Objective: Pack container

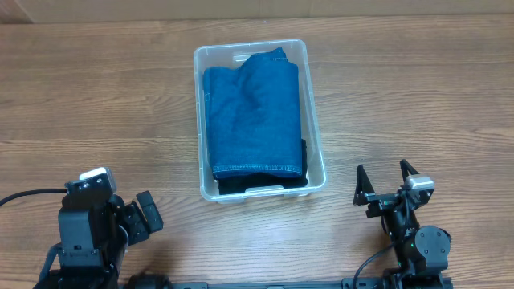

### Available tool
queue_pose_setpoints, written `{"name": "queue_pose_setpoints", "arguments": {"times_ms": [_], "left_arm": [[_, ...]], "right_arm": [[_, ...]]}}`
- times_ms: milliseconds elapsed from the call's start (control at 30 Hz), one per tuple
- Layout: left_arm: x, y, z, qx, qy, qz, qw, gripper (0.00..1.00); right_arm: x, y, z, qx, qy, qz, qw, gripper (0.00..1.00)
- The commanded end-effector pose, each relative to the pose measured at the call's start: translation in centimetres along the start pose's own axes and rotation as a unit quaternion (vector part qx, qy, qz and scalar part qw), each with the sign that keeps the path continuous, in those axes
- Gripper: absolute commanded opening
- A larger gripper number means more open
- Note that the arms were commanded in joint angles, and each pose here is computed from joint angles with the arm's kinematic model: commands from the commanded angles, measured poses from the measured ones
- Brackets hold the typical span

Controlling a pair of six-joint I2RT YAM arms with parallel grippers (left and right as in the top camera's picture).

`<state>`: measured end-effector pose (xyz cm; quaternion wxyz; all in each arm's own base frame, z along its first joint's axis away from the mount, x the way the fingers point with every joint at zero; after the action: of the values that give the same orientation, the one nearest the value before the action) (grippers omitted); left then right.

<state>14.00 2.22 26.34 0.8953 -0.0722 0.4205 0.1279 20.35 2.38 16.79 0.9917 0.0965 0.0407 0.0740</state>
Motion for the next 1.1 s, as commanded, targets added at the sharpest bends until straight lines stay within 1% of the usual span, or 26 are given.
{"name": "queue_pose_setpoints", "arguments": {"times_ms": [0, 267, 400, 467, 533, 600, 633, 700, 767, 800, 867, 900, 933, 967, 1000, 1033, 1067], "left_arm": [[-0.1, 0.2, 0.1, -0.005, -0.006, 0.007, 1.000, 1.00], [-0.1, 0.2, 0.1, -0.005, -0.006, 0.007, 1.000, 1.00], [-0.8, 0.6, -0.3, -0.001, -0.023, 0.008, 1.000, 1.00], [-0.4, 0.7, -0.8, -0.006, -0.054, 0.003, 0.999, 1.00], [1.7, 0.3, -1.2, -0.018, -0.117, -0.015, 0.993, 1.00], [3.8, -0.3, -1.7, -0.021, -0.164, -0.040, 0.985, 1.00], [5.2, -0.9, -2.1, -0.019, -0.198, -0.064, 0.978, 1.00], [6.7, -1.7, -2.0, -0.022, -0.260, -0.099, 0.960, 1.00], [7.6, -2.4, -1.3, -0.017, -0.327, -0.122, 0.937, 1.00], [7.8, -2.9, -1.1, 0.008, -0.351, -0.130, 0.927, 1.00], [8.1, -4.5, -0.7, 0.109, -0.411, -0.147, 0.893, 1.00], [8.6, -5.1, -0.8, 0.138, -0.430, -0.154, 0.879, 1.00], [9.6, -5.2, -1.3, 0.137, -0.425, -0.156, 0.881, 1.00], [11.2, -5.2, -2.4, 0.140, -0.400, -0.156, 0.892, 1.00], [11.4, -4.9, -2.5, 0.138, -0.394, -0.146, 0.897, 1.00], [11.2, -4.9, -2.3, 0.136, -0.399, -0.146, 0.895, 1.00], [11.5, -4.9, -2.5, 0.137, -0.391, -0.145, 0.898, 1.00]], "right_arm": [[-0.1, 0.0, 0.4, -0.003, -0.009, 0.000, 1.000, 1.00], [-0.1, 0.0, 0.4, -0.003, -0.009, 0.000, 1.000, 1.00], [-0.1, 0.0, 0.4, -0.003, -0.009, 0.000, 1.000, 1.00], [-0.1, 0.0, 0.4, -0.003, -0.009, 0.000, 1.000, 1.00], [-0.1, 0.0, 0.4, -0.003, -0.009, 0.000, 1.000, 1.00], [-0.1, 0.0, 0.4, -0.003, -0.009, 0.000, 1.000, 1.00], [-0.1, 0.0, 0.4, -0.003, -0.009, 0.000, 1.000, 1.00], [-0.1, 0.0, 0.4, -0.003, -0.009, 0.000, 1.000, 1.00], [-0.1, 0.0, 0.4, -0.003, -0.009, 0.000, 1.000, 1.00], [-0.1, 0.0, 0.4, -0.003, -0.009, 0.000, 1.000, 1.00], [-0.1, 0.0, 0.4, -0.003, -0.009, 0.000, 1.000, 1.00], [-0.1, 0.0, 0.4, -0.003, -0.009, 0.000, 1.000, 1.00], [-0.1, 0.0, 0.4, -0.003, -0.009, 0.000, 1.000, 1.00], [-0.1, 0.0, 0.4, -0.003, -0.009, 0.000, 1.000, 1.00], [-0.1, 0.0, 0.4, -0.003, -0.009, 0.000, 1.000, 1.00], [-0.1, 0.0, 0.4, -0.003, -0.009, 0.000, 1.000, 1.00], [-0.1, 0.0, 0.4, -0.003, -0.009, 0.000, 1.000, 1.00]]}}
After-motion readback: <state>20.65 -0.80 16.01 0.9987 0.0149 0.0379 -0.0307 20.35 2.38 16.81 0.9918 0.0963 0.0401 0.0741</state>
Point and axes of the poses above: each gripper's point midway between its finger pads, its own x axis out along the fingers, its own y axis along the line the jaws close on, z = x × y, the point moved 4 cm from there along -x, back along the fingers, and after that the axes turned 4 degrees about x, right-handed, at the moved point
